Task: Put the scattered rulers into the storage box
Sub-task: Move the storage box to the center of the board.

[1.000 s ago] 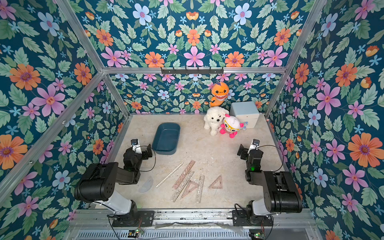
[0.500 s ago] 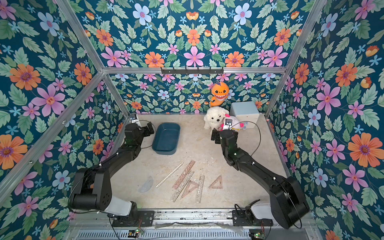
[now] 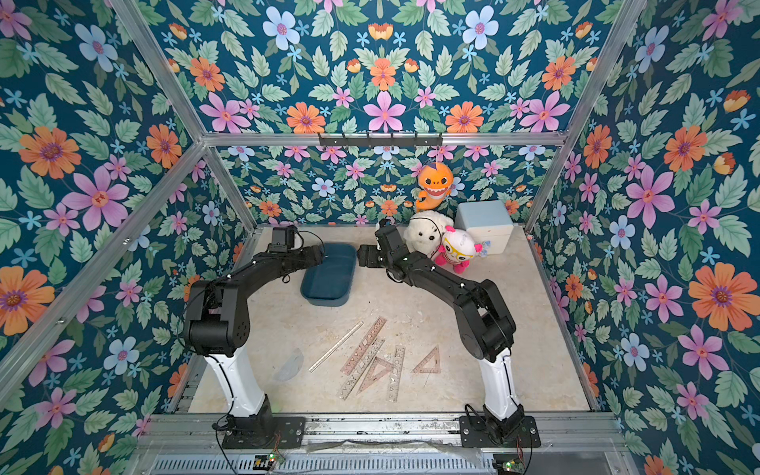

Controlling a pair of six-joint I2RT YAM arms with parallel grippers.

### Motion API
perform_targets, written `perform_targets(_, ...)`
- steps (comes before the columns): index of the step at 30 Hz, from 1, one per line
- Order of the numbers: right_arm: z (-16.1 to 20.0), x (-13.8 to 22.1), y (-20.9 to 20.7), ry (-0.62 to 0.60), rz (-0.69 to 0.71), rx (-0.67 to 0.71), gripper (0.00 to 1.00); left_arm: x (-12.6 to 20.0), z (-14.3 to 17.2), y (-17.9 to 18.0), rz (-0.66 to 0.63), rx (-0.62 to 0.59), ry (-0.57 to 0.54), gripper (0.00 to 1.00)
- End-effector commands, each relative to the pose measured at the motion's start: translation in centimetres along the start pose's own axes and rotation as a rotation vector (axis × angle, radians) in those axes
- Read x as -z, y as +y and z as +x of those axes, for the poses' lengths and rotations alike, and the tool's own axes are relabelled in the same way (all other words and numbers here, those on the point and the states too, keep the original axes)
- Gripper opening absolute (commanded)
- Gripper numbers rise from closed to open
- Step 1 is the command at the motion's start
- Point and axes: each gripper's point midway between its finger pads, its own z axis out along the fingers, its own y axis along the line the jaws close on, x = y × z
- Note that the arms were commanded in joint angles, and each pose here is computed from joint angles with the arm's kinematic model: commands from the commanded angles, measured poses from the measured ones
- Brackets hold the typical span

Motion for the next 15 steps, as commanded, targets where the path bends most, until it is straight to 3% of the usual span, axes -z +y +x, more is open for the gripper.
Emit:
perform_targets(1, 1.9, -1.6, 1.3, 0.109, -0.065, -0.054, 0.85, -0.5, 2.0, -0.1, 0.032, 0.017, 0.087, 0.85)
perform_targets(7, 3.7, -4.4, 0.8, 0.194, -0.042, -0.082, 0.74, -1.5, 4.9, -1.2, 0.107, 0.046, 0.165, 0.76)
perform_targets(15, 5.0, -4.7, -0.4, 0.213, 0.0, -0.102, 0.7, -1.0, 6.8, -4.9, 0.169, 0.031, 0.191, 0.74)
